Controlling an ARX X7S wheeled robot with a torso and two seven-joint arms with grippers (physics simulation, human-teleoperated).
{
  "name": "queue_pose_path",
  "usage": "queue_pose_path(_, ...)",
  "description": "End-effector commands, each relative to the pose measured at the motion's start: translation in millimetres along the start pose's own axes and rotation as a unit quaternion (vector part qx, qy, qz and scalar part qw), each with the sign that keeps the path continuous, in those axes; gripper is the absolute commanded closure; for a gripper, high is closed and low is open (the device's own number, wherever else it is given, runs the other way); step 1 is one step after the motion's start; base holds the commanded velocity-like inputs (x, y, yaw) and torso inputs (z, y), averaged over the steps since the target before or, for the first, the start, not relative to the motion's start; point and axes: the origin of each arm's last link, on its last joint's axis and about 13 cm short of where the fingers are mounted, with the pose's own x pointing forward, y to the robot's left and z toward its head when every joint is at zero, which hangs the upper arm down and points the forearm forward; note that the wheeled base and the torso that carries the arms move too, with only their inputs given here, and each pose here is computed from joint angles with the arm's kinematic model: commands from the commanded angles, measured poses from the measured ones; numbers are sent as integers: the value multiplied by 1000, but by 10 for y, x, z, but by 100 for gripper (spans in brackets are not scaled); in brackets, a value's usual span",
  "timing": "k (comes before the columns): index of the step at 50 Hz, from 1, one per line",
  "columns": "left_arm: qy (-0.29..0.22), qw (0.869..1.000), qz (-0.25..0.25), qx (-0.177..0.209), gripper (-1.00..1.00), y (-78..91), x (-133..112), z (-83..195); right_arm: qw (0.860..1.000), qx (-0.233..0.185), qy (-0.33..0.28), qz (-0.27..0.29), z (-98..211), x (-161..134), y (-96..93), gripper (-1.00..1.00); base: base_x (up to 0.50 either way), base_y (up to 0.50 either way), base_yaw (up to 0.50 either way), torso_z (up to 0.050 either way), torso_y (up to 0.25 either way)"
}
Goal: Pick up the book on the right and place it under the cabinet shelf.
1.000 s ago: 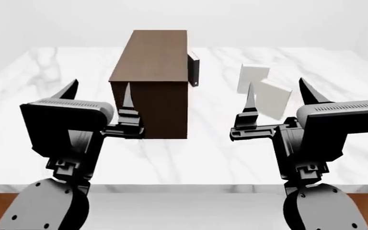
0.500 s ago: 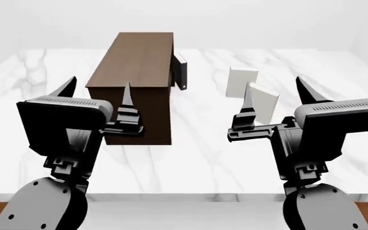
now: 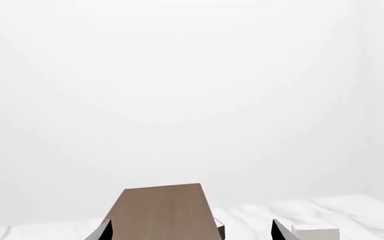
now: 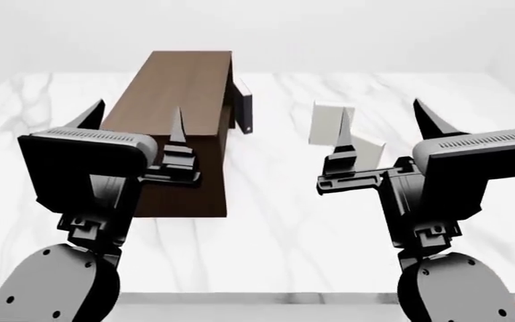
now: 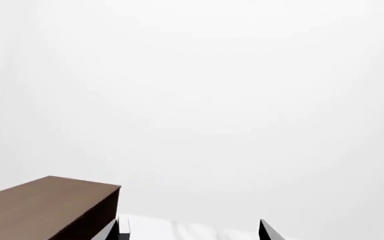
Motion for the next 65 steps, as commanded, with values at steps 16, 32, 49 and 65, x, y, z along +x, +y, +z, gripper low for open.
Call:
queue_pose_path(16, -15, 1000, 1, 8, -100, 20, -11, 119, 1000, -6, -10, 16, 109, 39, 5, -100, 245, 0, 0, 0, 0)
queue_pose_path(32, -16, 1000, 7, 10, -100, 42, -7, 106, 1000, -3, -20, 18, 148, 44, -11, -100, 242, 0, 0, 0, 0)
queue_pose_path(49, -20, 1000, 7, 10, -100, 38, 3, 139, 1000, -1, -22, 17, 153, 33, -20, -100, 244, 0, 0, 0, 1)
queue_pose_path(65, -26, 1000, 4, 10, -100, 40, 5, 188, 1000, -1, -22, 19, 165, 29, -21, -100, 239, 0, 0, 0, 1)
